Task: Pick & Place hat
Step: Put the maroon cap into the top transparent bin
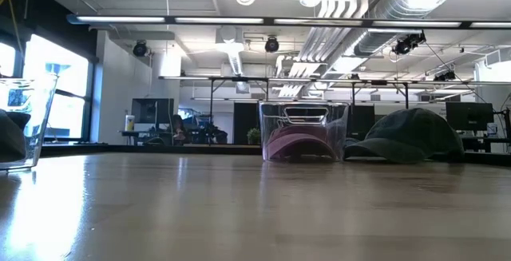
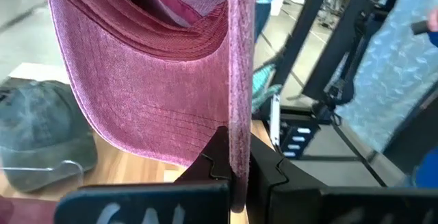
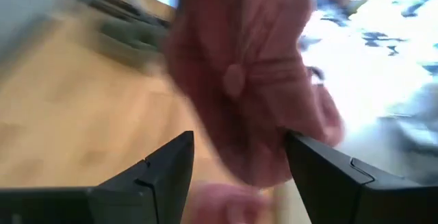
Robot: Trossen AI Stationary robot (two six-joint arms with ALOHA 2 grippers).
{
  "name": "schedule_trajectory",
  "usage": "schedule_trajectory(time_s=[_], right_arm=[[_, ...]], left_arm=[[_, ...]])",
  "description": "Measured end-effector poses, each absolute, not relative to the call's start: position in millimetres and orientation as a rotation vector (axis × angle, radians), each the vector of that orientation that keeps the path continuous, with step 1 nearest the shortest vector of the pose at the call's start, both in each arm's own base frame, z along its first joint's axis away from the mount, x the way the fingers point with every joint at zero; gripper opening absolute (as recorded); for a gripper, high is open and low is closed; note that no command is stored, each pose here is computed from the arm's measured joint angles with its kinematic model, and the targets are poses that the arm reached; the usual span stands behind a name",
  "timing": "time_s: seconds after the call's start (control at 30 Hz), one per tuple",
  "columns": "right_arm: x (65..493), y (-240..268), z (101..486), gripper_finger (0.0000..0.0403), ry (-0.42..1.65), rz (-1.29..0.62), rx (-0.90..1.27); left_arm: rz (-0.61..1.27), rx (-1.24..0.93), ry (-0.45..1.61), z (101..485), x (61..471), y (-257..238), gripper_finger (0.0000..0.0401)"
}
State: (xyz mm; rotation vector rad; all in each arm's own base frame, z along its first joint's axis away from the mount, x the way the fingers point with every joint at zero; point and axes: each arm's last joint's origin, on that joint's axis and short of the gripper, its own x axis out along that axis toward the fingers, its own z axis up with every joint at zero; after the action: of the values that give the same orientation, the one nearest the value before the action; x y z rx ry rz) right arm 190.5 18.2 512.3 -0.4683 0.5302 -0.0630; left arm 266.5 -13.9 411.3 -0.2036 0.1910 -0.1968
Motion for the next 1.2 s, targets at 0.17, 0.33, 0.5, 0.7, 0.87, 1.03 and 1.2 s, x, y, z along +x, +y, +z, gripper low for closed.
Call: schedule_trajectory(time_s=[0.17,0.33,0.5,0.7,0.87,1.03,1.2], right_arm=[[209,25,512,0.0227,0.518,-0.165,-0.608],[231,29,507,0.0226,0.522,-0.205,-0.660],[250,32,501,0.0189,0.536,-0.215,-0.686],[250,36,498,0.0049,0.501,0.013,-0.581],[238,35,499,0.0036,0.499,0.254,-0.310],[244,28,491,0.0037,0.605,0.550,0.193],[260,31,472,0.0006,0.761,0.662,0.314]], left_arm=[[-0.163,-0.201,0.185,412,267,-13,0.0001],[-0.154,-0.200,0.184,412,267,-13,0.0001],[-0.153,-0.211,0.187,411,267,-13,0.0001],[-0.161,-0.210,0.209,410,266,-13,0.0001],[-0.155,-0.134,0.370,394,262,-13,0.0001],[-0.189,0.009,0.510,377,265,-13,0.0025],[-0.202,0.151,0.595,358,278,-12,0.0099]])
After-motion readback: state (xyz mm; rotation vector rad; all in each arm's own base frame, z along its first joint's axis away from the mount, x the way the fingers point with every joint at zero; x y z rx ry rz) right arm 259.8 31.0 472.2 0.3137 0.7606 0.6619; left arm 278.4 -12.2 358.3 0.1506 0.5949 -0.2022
